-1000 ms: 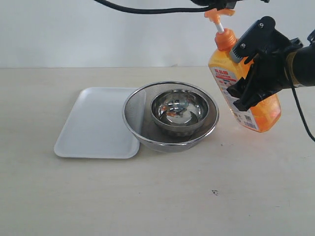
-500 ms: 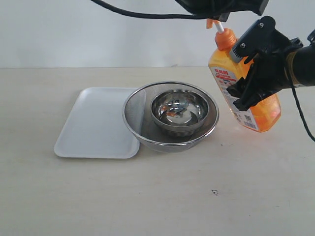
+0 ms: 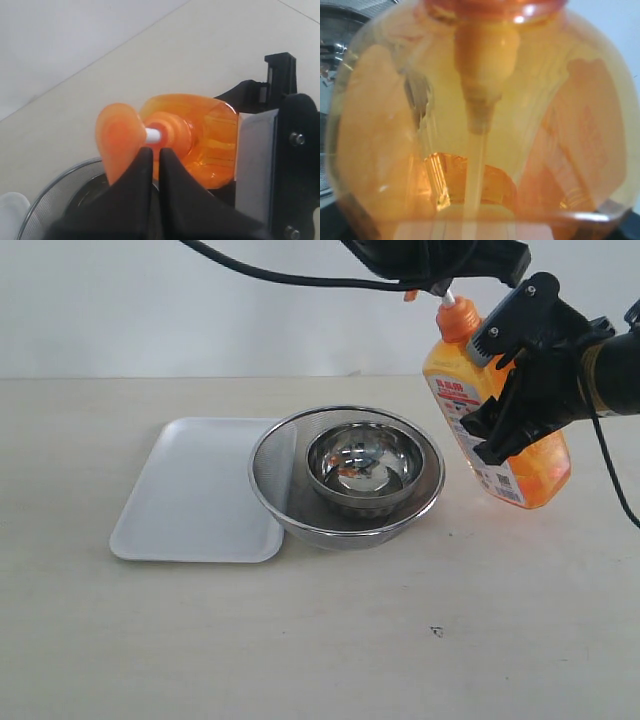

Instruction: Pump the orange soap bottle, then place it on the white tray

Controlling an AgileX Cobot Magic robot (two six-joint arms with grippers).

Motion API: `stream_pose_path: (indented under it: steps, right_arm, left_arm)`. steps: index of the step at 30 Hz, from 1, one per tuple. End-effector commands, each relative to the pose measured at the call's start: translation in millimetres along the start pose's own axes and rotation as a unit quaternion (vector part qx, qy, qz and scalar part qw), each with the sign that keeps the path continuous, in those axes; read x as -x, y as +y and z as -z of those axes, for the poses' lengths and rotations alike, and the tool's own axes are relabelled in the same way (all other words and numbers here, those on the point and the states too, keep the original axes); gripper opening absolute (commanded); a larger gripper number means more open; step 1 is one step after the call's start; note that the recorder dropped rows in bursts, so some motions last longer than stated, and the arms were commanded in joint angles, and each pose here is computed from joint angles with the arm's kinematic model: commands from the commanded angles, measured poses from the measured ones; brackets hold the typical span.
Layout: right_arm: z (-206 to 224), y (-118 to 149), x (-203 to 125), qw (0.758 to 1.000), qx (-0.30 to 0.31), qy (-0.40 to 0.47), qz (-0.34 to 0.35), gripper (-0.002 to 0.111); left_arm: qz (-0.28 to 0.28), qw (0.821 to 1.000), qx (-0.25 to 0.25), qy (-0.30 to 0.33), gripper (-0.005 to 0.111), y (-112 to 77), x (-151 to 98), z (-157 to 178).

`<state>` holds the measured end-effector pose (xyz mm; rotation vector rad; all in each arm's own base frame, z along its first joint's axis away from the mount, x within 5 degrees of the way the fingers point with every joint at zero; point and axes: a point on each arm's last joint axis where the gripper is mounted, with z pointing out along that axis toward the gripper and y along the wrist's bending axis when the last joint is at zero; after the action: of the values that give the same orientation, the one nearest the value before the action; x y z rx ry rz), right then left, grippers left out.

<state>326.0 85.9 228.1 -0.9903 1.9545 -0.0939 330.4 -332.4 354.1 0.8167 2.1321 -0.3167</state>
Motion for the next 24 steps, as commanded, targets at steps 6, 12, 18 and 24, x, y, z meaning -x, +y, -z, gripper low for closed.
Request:
stream_pose_path:
  steps: [6, 12, 18, 24]
  right_arm:
    - [8.4, -7.2, 7.5, 1.0, -0.02, -0.012, 0.003, 0.0]
    - [8.4, -7.2, 7.5, 1.0, -0.02, -0.012, 0.003, 0.0]
    - [8.4, -7.2, 7.5, 1.0, -0.02, -0.012, 0.003, 0.0]
    - [8.4, -6.7, 7.8, 1.0, -0.017, -0.013, 0.003, 0.0]
  left_arm:
    - [-0.011, 0.999, 0.033, 0.006, 0.005, 6.3, 0.3, 7.8]
    - [-0.014, 0.999, 0.038, 0.006, 0.005, 7.4, 0.3, 7.9]
    - [-0.013, 0.999, 0.049, 0.008, 0.005, 9.3, 0.1, 8.1]
    - [-0.009, 0.998, 0.06, 0.009, 0.005, 11.3, -0.1, 8.3]
